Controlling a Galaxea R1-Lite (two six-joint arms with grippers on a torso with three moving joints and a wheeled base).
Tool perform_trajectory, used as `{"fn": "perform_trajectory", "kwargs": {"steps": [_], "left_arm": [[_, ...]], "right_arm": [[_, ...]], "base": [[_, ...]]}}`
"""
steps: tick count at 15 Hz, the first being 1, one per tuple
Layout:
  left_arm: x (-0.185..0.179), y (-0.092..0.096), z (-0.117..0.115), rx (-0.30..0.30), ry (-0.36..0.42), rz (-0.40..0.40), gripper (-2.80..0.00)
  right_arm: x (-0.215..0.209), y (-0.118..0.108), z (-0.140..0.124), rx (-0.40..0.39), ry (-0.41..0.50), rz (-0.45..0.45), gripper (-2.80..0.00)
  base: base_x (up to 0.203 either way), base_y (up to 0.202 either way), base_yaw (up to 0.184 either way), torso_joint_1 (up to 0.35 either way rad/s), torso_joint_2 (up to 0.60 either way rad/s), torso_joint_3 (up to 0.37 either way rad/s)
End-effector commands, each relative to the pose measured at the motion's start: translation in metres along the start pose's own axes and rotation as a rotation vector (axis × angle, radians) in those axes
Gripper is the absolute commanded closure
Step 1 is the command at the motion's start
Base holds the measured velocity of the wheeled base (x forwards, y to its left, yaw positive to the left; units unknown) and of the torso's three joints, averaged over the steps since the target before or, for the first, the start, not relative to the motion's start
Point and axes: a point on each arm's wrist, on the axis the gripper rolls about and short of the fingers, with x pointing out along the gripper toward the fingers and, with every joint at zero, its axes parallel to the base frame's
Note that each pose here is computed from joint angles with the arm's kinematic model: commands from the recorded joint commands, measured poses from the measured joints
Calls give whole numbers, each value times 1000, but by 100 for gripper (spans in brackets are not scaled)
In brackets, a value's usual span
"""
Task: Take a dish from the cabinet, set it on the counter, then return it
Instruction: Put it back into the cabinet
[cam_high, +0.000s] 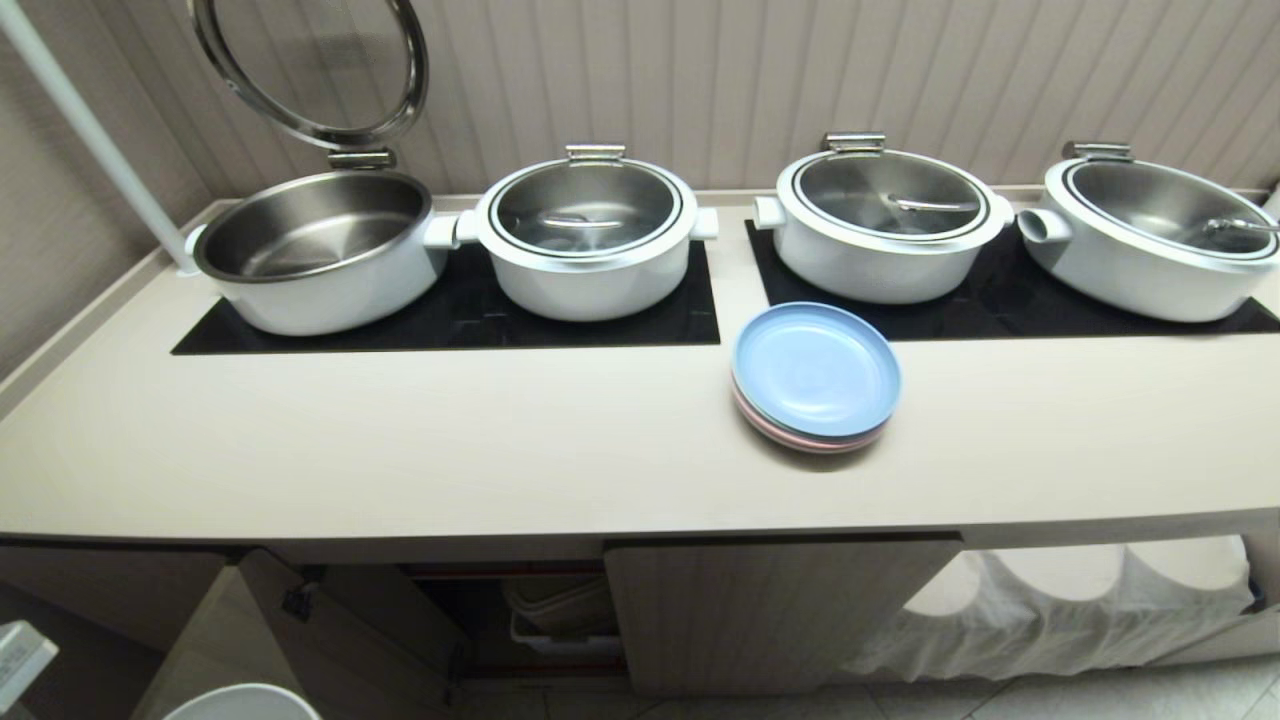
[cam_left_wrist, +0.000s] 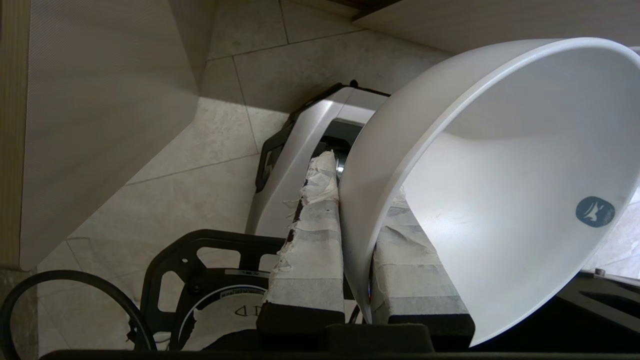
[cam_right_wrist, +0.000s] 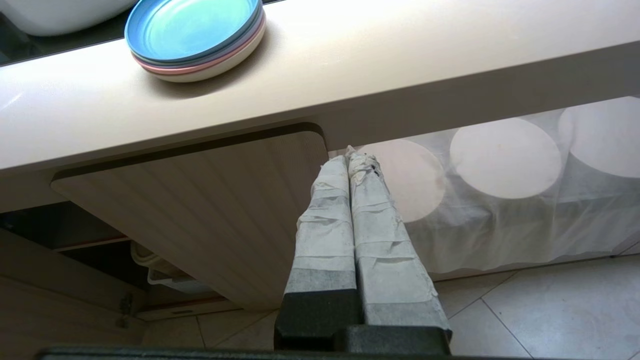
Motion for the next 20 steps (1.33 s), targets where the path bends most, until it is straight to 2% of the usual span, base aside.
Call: {"fn": "perform_trajectory", "kwargs": {"steps": [1,10,20], "left_arm": [[1,0,0,-1,8,2,0],[2,1,-2,-1,18,1,0],[3,0,-1,-5,27,-6,0]], "right_arm": [[0,0,0,1,1,0,0],[0,0,0,1,1,0,0],[0,0,0,3,1,0,0]], "base": [[0,0,0,0,0,0],[0,0,0,0,0,0],[0,0,0,-54,127,63]]}}
